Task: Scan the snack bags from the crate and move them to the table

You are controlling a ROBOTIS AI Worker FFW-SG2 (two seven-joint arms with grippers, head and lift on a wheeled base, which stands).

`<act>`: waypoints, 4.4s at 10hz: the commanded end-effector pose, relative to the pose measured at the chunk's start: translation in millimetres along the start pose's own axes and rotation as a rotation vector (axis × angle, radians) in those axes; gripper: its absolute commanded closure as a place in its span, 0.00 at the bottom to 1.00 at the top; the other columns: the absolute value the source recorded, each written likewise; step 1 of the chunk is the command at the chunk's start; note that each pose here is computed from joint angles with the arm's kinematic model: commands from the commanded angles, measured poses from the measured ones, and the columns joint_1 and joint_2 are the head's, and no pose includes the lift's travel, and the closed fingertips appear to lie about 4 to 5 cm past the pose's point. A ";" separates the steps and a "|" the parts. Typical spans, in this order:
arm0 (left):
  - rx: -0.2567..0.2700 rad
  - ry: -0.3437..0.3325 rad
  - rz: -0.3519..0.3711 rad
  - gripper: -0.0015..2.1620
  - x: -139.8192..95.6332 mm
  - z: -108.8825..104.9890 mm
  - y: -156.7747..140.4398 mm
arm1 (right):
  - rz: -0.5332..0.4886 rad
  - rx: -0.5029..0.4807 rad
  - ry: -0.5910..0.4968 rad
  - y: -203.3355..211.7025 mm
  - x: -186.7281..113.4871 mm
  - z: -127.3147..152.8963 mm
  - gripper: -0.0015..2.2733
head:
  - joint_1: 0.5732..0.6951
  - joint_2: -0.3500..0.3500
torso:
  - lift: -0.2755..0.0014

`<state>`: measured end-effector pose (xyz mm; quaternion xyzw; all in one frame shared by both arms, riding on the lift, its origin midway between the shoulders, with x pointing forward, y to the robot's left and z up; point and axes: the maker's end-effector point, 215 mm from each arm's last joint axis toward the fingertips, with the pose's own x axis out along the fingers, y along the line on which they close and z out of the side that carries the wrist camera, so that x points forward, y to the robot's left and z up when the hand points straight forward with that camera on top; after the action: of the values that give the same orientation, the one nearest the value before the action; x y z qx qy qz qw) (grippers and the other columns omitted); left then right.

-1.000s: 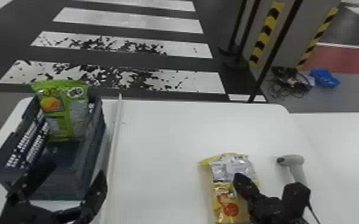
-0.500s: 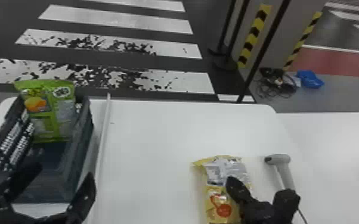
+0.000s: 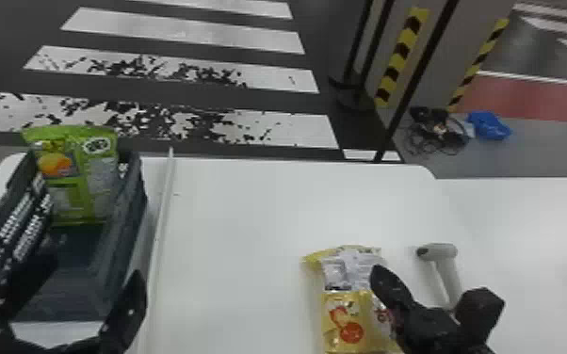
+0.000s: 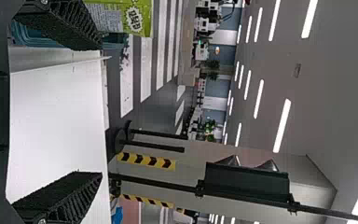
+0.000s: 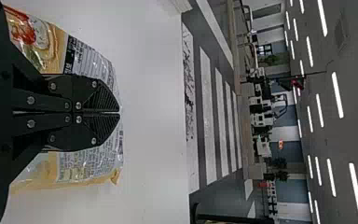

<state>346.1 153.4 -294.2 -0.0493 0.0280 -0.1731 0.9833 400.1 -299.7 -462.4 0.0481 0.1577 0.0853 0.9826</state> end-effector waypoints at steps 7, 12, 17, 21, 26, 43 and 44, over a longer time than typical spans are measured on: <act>0.019 -0.015 0.059 0.01 0.8 -3.2 23.4 | -0.191 -0.037 0.105 -132.0 -25.9 28.5 0.03 | 1.00 0.02 | 0.65; 0.009 -0.028 0.122 0.01 -2.3 -3.7 40.8 | -0.191 -0.065 0.174 -171.1 0.3 1.7 0.02 | 1.00 0.00 | 0.65; 0.005 -0.006 0.156 0.01 -6.0 -19.3 51.6 | -0.174 -0.101 0.168 -205.7 17.9 -8.3 0.03 | 1.00 0.00 | 0.65; 0.004 -0.001 0.159 0.01 -6.0 -22.0 51.1 | -0.155 -0.064 0.207 -218.1 19.7 -32.0 0.07 | 1.00 0.00 | 0.65; 0.003 -0.005 0.155 0.01 -7.3 -19.9 49.5 | -0.143 -0.034 0.264 -216.4 20.2 -47.8 0.99 | 1.00 0.00 | 0.65; -0.018 -0.101 0.112 0.01 -0.9 6.6 48.1 | -0.221 0.067 0.309 -74.0 -67.6 16.2 0.99 | 1.00 0.00 | 0.65; -0.023 -0.102 0.105 0.01 -0.7 6.7 46.8 | -0.201 0.066 0.317 -62.3 -62.9 22.2 0.99 | 1.00 0.04 | 0.65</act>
<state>361.7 198.2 -292.6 -0.0666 -0.0177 -0.1174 0.9907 354.8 -382.2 -433.8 0.0497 0.3152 -0.0194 0.9475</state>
